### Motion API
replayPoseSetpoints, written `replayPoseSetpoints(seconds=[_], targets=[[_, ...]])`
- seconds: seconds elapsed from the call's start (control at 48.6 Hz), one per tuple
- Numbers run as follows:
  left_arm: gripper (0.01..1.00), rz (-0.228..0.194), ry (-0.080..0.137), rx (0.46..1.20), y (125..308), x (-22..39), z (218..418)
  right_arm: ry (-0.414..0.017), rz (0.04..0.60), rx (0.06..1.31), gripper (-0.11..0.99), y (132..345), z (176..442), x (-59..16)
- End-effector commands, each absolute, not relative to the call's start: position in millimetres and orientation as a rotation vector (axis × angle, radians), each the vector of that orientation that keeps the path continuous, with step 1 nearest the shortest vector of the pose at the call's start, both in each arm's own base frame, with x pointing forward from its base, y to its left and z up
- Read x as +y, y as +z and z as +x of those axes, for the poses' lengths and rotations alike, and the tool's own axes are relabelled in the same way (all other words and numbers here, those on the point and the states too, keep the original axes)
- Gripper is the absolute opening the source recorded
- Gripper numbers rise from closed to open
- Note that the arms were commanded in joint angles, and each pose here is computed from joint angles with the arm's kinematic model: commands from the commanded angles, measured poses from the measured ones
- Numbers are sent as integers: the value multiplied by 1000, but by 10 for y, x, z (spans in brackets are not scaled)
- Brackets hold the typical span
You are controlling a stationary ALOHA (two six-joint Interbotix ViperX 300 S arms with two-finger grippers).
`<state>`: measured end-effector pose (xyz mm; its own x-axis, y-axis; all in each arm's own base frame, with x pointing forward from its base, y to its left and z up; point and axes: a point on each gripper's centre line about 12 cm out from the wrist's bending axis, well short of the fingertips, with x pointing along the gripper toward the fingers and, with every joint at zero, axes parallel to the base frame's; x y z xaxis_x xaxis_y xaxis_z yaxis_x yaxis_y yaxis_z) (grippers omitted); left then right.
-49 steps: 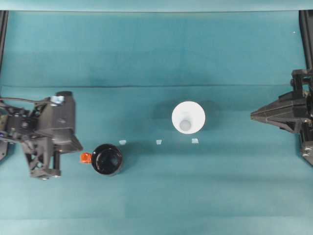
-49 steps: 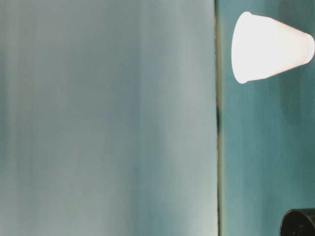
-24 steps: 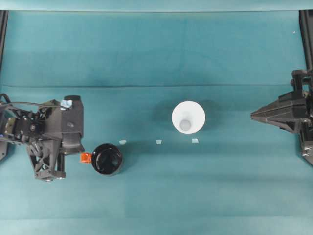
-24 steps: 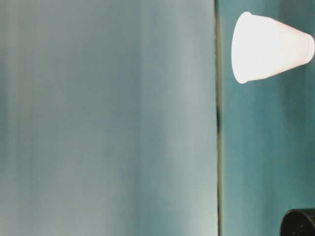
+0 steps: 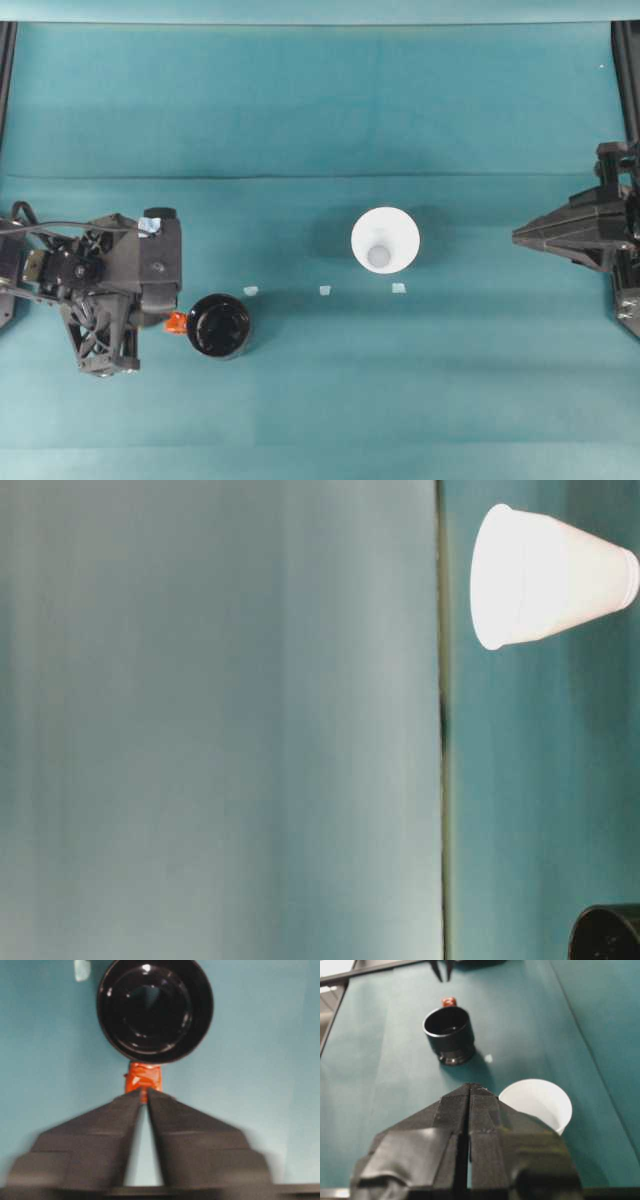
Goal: Put the paper cup into the moved red handle cup holder.
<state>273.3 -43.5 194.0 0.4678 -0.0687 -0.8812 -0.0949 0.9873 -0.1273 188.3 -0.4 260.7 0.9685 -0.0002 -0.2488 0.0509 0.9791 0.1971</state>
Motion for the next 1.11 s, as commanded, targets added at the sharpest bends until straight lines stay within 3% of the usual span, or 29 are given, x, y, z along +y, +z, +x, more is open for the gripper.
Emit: replayPoseSetpoints(seconds=[0.0, 0.123, 0.206, 0.493, 0.74, 1.089], targets=[[490, -174, 19, 1082, 1947, -448, 2746, -27, 215, 237, -109, 2655, 1900, -7], [845, -165, 25, 1124, 1823, -447, 2735, -28, 215, 238, -109, 2653, 1902, -7], [976, -158, 26, 1144, 1757, -449, 2752, -28, 215, 238, -109, 2649, 1899, -7], [985, -150, 28, 1174, 1581, -471, 2876, -28, 216, 238, -109, 2649, 1899, -7], [985, -144, 29, 1194, 1325, -481, 2938, -30, 220, 242, -109, 2630, 1896, -10], [983, -139, 31, 1205, 1273, -480, 2941, -31, 223, 244, -109, 2624, 1894, -10]])
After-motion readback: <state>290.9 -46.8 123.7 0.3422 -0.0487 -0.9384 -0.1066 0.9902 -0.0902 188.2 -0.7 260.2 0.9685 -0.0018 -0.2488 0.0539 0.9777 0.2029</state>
